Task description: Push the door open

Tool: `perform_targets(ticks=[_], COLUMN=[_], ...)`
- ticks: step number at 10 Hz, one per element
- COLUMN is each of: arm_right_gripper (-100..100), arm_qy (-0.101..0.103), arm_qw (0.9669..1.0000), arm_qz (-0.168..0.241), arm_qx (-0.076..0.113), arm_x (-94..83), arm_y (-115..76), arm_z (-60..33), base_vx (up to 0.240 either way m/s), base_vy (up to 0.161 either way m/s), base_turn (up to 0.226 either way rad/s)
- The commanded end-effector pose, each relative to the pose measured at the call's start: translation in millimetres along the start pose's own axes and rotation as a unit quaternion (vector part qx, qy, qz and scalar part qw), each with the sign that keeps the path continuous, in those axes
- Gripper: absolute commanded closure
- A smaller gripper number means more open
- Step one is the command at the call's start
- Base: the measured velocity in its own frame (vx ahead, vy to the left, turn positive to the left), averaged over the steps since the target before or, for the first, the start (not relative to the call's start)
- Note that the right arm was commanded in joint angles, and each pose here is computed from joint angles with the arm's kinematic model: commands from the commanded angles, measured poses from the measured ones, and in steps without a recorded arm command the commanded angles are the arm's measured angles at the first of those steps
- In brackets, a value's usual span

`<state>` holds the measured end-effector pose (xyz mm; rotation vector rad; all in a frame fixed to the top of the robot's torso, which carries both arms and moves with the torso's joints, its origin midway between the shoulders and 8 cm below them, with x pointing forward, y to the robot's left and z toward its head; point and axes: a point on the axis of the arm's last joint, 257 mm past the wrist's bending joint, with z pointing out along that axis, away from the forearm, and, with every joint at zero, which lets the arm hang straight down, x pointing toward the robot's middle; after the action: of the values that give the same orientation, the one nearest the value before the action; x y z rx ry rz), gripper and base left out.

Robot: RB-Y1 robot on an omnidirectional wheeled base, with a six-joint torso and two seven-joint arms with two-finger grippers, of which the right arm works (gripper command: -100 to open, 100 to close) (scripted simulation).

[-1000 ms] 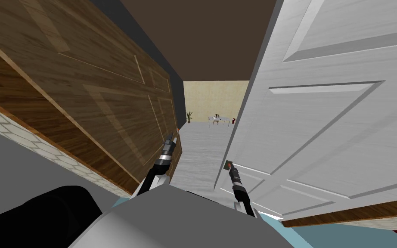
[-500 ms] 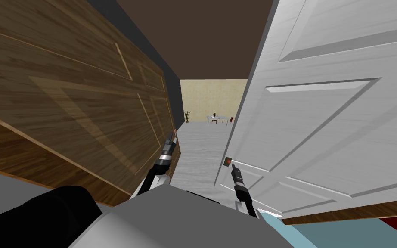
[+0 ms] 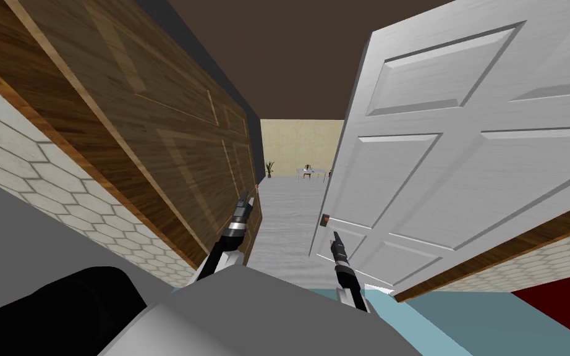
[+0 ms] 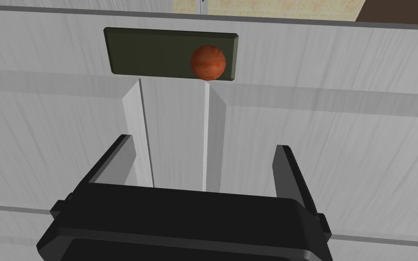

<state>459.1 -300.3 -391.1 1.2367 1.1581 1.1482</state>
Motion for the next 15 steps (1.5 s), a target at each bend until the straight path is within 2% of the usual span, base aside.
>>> perform_targets(ticks=[1,3,13,14,15], arm_right_gripper=[-100,-100,-100,100,100], arm_qy=[0.001,-0.001,-0.011,-0.011,-0.011], arm_qw=[1.0000,1.0000,0.9999,0.9999,0.9999], arm_qz=[0.004,0.001,0.001,0.001,0.001], arm_qx=[0.000,0.000,-0.005,-0.005,-0.005], arm_x=[3.8,-0.1,-4.7,-4.7,-4.7], arm_y=[-0.3,0.0,-0.5,-0.5,-0.5], arm_z=[0.4,-0.5,-3.9,-3.9,-3.9], base_vx=[-0.207,-0.001,0.195,-0.023,-0.035], base_vy=[0.069,0.032,-0.018,0.007,0.003], base_turn=[-0.030,0.007,0.021,0.009,0.010])
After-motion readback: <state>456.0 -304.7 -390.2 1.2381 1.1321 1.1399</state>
